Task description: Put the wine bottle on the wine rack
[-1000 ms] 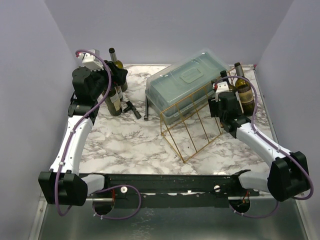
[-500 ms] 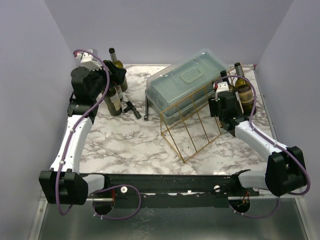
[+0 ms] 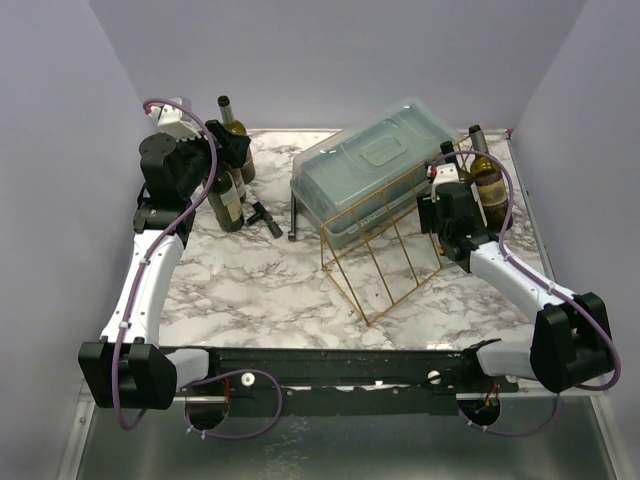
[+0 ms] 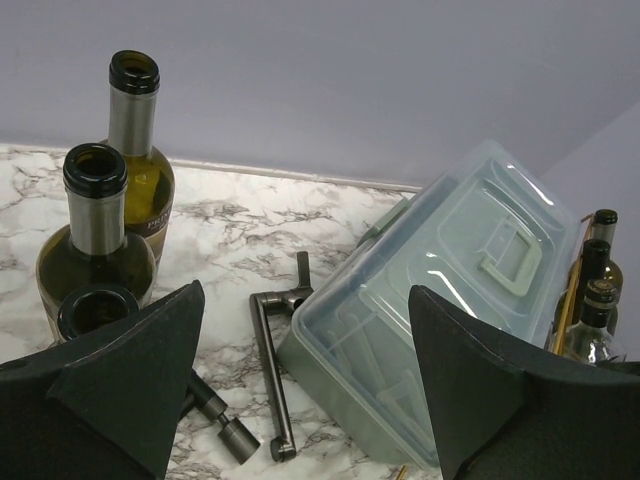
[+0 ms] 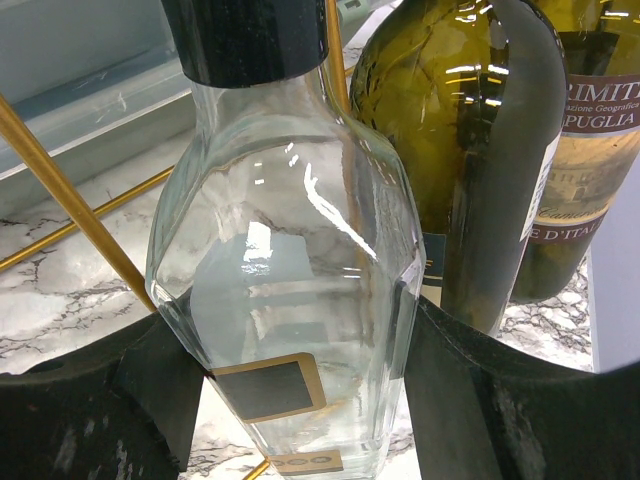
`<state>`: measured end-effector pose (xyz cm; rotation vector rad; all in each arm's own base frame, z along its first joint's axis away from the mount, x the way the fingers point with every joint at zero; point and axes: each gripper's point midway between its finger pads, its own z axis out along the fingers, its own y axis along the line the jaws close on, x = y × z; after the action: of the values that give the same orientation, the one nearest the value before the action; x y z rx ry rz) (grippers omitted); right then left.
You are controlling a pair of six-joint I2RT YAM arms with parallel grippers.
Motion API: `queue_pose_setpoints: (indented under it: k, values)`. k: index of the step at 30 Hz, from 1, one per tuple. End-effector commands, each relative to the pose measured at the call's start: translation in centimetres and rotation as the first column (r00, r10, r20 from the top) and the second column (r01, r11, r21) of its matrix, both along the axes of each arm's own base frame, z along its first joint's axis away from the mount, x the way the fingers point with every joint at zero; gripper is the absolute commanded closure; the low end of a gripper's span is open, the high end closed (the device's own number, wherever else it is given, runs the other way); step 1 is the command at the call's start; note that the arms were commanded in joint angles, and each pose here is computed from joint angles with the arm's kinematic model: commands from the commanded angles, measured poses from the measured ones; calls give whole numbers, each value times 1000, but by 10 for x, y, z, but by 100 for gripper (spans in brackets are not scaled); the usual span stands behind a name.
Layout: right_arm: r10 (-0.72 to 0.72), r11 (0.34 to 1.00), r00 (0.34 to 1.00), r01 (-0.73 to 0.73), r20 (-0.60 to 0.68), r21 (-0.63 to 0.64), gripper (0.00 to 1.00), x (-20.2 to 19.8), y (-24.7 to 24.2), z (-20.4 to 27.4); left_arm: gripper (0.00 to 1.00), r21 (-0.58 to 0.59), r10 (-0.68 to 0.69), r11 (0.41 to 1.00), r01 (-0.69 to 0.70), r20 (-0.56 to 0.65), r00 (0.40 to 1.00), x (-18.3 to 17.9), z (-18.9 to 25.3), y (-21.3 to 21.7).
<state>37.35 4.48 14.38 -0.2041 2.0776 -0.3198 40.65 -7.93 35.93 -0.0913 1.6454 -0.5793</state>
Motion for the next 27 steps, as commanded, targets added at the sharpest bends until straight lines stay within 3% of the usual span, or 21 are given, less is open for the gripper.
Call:
queue_pose_setpoints:
  k: [1, 13, 27]
  values:
    - [-19, 999, 995, 16, 93, 30, 40, 12, 1, 25, 16, -12, -15, 1000, 15, 8, 1000, -1, 0, -1]
    - [18, 999, 998, -21, 64, 50, 24, 8, 8, 26, 16, -16, -12, 1000, 12, 2, 1000, 1, -2, 1]
    - [28, 998, 996, -33, 87, 57, 21, -3, 5, 56, 16, -36, -16, 999, 17, 8, 1000, 0, 1, 1]
